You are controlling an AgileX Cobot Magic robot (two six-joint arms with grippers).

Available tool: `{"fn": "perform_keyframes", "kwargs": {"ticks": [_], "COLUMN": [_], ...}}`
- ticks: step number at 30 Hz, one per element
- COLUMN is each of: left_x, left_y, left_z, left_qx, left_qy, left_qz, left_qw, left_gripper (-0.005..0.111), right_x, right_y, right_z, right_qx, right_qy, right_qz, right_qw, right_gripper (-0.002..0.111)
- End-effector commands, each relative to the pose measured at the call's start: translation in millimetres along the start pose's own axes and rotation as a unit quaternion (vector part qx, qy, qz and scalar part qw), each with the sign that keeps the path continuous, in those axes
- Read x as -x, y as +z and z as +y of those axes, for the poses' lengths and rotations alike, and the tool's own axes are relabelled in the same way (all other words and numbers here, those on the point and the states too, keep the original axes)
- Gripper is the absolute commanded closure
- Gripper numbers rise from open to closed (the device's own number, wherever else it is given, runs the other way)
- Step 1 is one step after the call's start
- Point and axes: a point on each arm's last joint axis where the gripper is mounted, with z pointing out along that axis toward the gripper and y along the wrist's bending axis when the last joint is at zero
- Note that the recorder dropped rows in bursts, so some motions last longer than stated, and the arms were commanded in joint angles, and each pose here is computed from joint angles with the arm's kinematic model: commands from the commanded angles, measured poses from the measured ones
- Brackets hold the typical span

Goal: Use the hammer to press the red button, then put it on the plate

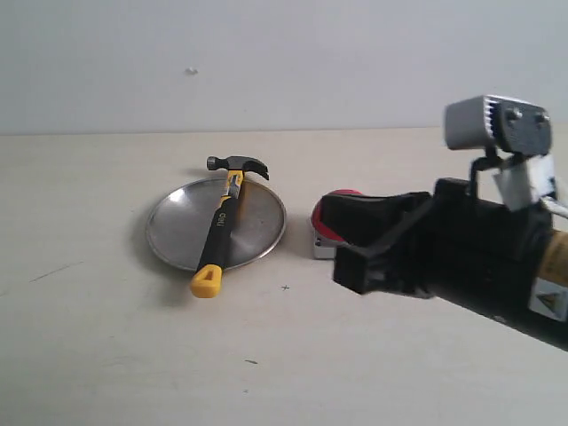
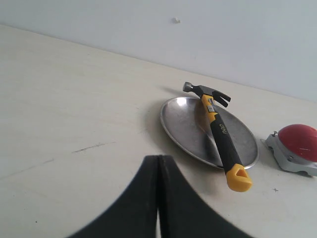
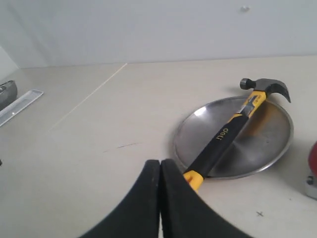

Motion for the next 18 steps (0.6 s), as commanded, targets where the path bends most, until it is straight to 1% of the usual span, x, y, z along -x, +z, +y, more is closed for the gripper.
{"fn": "perform_keyframes", "kwargs": {"ticks": [1,3,8,14,16,18], "left_x": [1,1,1,1,1,1], "left_y": [0,0,0,0,0,0], "left_z": [-0.1,-0.1,-0.1,-0.1,-0.1,-0.1], "left_qx": [0.000,0.000,0.000,0.000,0.000,0.000], "left_qy": [-0.005,-0.005,-0.005,-0.005,-0.005,-0.005], "left_qz": [-0.004,-0.004,-0.004,-0.004,-0.004,-0.004], "left_qw": [1.000,1.000,1.000,1.000,1.000,1.000], "left_gripper": [0.107,0.107,0.107,0.107,0.107,0.107], "right_x": [-1,1,11,14,14,13], "right_y": [-26,-33,-45,-50,-50,-49], "right_z": [-1,0,5,6,6,5], "right_qx": [-0.017,-0.018,-0.002,0.003,0.002,-0.003], "right_qy": [-0.012,-0.012,-0.013,-0.014,-0.026,-0.059], "right_qz": [0.022,0.021,-0.014,-0.026,-0.024,-0.016], "right_qw": [1.000,1.000,1.000,1.000,0.999,0.998], "right_gripper": [0.108,0.108,0.108,0.108,0.108,0.108]}}
